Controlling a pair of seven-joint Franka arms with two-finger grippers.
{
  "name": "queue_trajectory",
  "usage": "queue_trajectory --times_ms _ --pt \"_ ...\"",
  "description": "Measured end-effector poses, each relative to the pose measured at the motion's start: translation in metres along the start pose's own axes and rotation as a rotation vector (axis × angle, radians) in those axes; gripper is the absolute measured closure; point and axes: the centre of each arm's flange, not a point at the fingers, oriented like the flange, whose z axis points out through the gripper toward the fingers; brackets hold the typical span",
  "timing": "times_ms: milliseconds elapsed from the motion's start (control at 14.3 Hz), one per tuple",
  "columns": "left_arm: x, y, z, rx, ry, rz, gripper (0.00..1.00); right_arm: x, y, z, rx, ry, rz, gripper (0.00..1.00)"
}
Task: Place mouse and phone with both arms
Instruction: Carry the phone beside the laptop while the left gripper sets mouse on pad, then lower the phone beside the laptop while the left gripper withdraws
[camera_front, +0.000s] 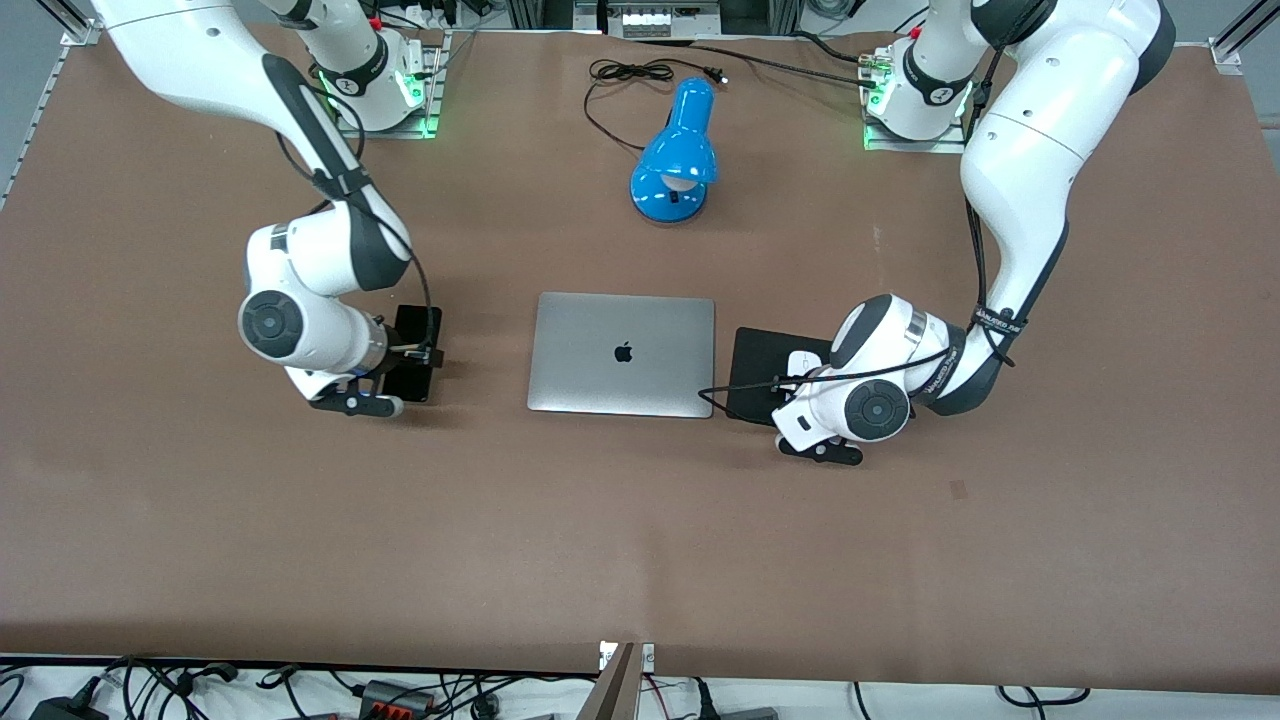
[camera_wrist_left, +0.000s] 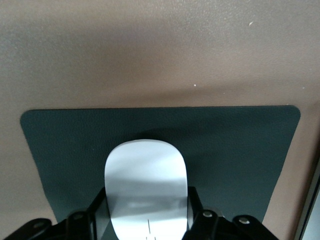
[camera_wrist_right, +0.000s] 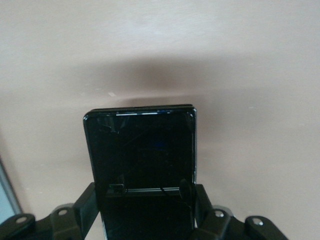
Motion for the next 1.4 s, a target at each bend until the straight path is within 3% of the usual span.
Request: queue_trajectory --times_ms 209,279,628,837,1047,1395 --pt "0.002 -0.009 -0.019 -0.003 0.023 -0.024 0.05 -0.007 -0.026 0.01 -0.001 0.009 -0.006 0.21" --pt "0.002 -0.02 -0.033 0.001 0.025 -0.041 0.0 -0.008 -0.032 0.016 0.0 0.012 -0.008 0.21" --pt "-0.014 -0.103 -0.125 0.001 0.092 -0.16 0.0 -0.015 -0.068 0.055 0.017 0.047 0.026 0.21" --pt "-0.037 -0.147 -0.184 0.009 0.141 -0.226 0.0 -0.018 -0.077 0.068 0.014 0.04 0.041 0.21" --pt "-0.076 -0.161 -0.238 0.048 0.136 -0.262 0.0 -0.015 -0.077 0.067 0.016 0.045 0.046 0.21" --pt "-0.146 -0.17 -0.332 0.017 0.243 -0.337 0.0 -0.015 -0.079 0.068 0.016 0.045 0.045 0.21"
